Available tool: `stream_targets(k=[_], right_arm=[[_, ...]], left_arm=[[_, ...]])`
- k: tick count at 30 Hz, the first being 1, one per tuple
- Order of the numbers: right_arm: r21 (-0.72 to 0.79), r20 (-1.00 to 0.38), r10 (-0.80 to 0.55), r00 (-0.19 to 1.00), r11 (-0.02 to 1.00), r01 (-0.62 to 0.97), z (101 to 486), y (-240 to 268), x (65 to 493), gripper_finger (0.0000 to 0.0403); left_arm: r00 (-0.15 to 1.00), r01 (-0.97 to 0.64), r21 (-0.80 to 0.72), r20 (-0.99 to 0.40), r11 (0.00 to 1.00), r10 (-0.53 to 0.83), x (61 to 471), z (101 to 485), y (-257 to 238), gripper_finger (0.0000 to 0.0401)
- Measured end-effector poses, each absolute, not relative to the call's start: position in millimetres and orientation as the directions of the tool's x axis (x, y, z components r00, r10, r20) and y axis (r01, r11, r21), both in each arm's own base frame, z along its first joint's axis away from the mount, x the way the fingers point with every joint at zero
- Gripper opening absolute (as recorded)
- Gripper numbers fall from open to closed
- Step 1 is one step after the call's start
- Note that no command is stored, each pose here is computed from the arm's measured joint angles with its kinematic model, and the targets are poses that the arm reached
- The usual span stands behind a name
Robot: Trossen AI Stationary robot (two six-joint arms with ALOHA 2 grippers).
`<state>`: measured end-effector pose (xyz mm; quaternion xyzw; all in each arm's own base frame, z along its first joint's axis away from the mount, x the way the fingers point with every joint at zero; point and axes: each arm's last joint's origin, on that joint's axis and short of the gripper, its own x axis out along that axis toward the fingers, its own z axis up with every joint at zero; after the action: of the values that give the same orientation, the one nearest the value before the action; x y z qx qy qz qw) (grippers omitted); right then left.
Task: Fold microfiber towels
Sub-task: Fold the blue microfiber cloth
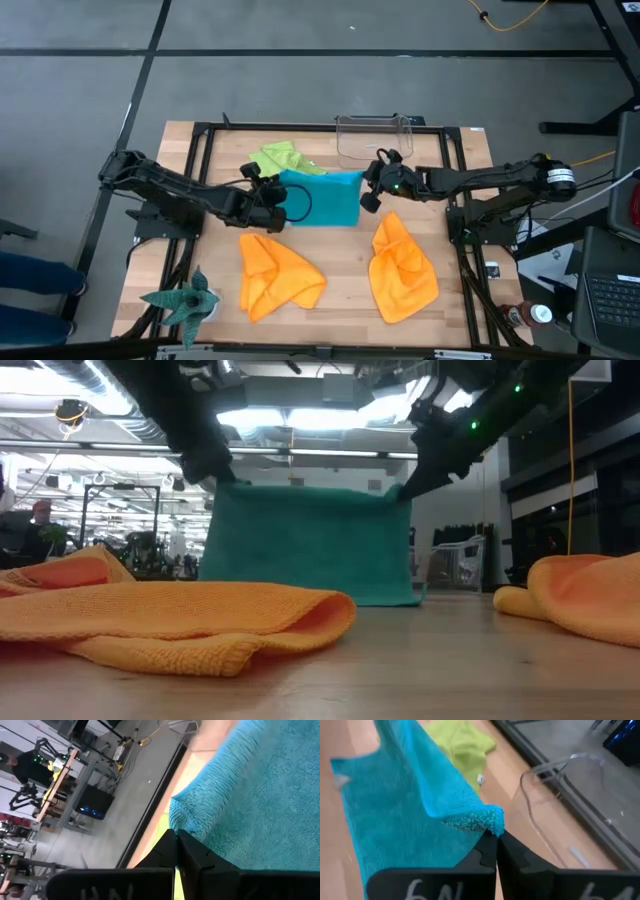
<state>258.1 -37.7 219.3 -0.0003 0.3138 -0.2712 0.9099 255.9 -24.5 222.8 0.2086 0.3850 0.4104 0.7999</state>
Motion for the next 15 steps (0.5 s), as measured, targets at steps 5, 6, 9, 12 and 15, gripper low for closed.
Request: stream_targets(k=[5, 6, 9, 12, 15], right_arm=[[-0.119, -0.601, -0.431, 0.673, 0.881, 0.458, 198, -33, 265, 0.0001], [-0.11, -0.613, -0.416, 0.671, 0.887, 0.449, 192, -31, 266, 0.0001], [-0.099, -0.653, -0.387, 0.651, 0.896, 0.434, 178, -22, 268, 0.0002], [-0.067, -0.682, -0.344, 0.646, 0.908, 0.413, 169, -13, 271, 0.0008], [-0.069, -0.709, -0.322, 0.628, 0.917, 0.392, 159, -6, 274, 0.0018]], left_arm=[[0.422, -0.481, 0.601, -0.479, 0.638, 0.77, 252, 210, -37, 0.0], [0.43, -0.477, 0.587, -0.494, 0.655, 0.756, 250, 207, -40, 0.0], [0.454, -0.462, 0.535, -0.542, 0.707, 0.707, 244, 195, -48, 0.0], [0.47, -0.44, 0.474, -0.602, 0.763, 0.645, 237, 182, -55, 0.0], [0.49, -0.428, 0.421, -0.636, 0.8, 0.597, 232, 172, -59, 0.0002]])
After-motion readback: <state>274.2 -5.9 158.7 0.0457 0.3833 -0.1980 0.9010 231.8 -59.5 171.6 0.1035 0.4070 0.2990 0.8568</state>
